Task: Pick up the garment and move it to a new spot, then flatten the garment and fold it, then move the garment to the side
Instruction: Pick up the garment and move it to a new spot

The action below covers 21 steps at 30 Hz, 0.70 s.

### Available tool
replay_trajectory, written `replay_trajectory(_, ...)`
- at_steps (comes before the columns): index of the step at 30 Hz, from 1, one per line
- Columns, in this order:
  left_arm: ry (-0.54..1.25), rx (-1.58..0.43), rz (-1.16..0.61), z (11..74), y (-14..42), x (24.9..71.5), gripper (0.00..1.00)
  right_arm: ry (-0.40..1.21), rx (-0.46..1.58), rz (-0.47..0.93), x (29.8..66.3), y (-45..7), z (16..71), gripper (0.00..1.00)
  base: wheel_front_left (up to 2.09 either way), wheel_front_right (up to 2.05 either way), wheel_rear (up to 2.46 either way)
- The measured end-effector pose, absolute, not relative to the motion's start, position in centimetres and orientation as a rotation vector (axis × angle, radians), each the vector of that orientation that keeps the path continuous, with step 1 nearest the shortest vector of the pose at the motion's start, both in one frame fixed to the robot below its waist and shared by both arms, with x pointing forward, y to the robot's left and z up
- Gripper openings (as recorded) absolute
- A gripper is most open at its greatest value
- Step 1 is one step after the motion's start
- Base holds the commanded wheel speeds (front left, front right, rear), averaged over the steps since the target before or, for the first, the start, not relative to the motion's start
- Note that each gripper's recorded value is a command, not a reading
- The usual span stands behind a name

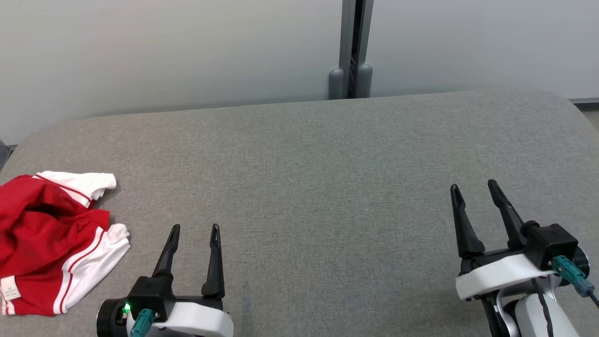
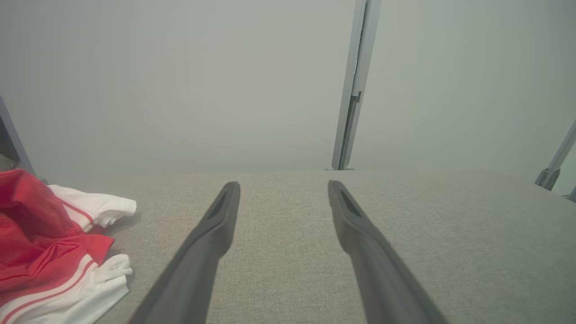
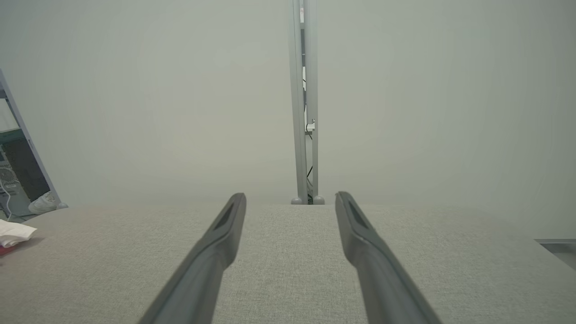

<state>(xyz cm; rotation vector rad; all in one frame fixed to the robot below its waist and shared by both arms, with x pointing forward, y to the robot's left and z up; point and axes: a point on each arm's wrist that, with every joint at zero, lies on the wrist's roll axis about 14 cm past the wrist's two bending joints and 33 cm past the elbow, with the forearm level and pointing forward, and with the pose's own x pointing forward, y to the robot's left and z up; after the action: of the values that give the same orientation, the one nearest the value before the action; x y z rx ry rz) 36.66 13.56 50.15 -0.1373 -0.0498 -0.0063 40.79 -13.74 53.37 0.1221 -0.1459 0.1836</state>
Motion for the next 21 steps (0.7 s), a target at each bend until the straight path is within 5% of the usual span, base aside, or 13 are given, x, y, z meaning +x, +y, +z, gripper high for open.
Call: replay_trajectory(21,-0.042,-0.113,0.338,49.3,24.1,30.2,1.00,-0.103,0.155,0.544,41.6,-0.6,52.4,1.00,0.00,0.00,0.00)
